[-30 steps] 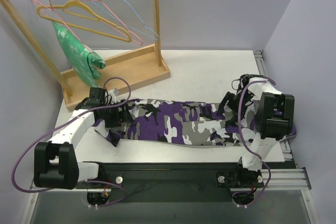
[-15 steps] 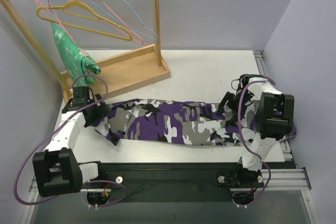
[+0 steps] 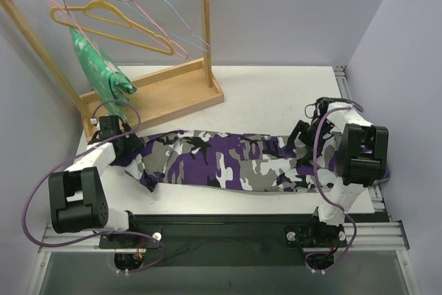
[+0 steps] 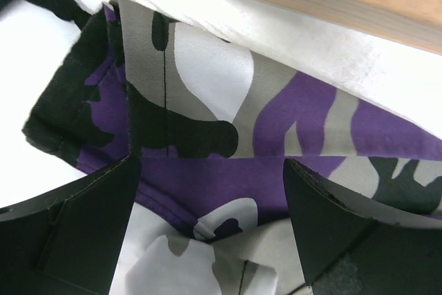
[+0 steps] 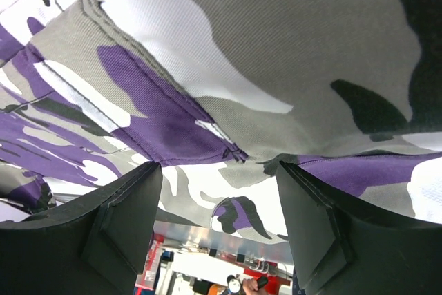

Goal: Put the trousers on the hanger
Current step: Fold the trousers at the center of the board.

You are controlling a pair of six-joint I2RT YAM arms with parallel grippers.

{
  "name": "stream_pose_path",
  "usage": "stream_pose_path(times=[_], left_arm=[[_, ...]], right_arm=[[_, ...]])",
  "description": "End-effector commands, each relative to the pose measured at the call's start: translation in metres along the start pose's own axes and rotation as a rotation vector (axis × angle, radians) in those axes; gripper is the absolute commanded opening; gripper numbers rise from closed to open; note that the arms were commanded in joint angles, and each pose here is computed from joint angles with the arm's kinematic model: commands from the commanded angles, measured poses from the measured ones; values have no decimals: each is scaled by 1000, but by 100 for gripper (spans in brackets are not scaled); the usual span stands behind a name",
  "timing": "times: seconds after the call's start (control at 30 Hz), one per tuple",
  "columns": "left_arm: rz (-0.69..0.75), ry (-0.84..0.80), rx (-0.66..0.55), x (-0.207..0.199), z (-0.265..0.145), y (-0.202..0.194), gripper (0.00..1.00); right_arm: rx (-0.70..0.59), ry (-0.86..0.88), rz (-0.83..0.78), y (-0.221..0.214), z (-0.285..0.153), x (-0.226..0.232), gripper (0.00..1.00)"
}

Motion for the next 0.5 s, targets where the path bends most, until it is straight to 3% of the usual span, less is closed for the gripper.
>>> stream_pose_path(times=[0.0, 0.47], left_arm=[[-31, -53, -70, -10, 9, 13, 95], [-26, -68, -184, -21, 14, 56, 95]], right_arm=[[3, -11, -1, -13, -14, -1, 68], [4, -13, 3, -13, -18, 0, 68]])
Point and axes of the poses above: each gripper's point midway between its finger pads, its own z axis out along the fingers, its own x axis along the line the jaws close on, y = z × x, the point moved 2 cm from there along -z, back along the fingers, and after that the axes turned 2 degrees about z, right-handed, at the moved point
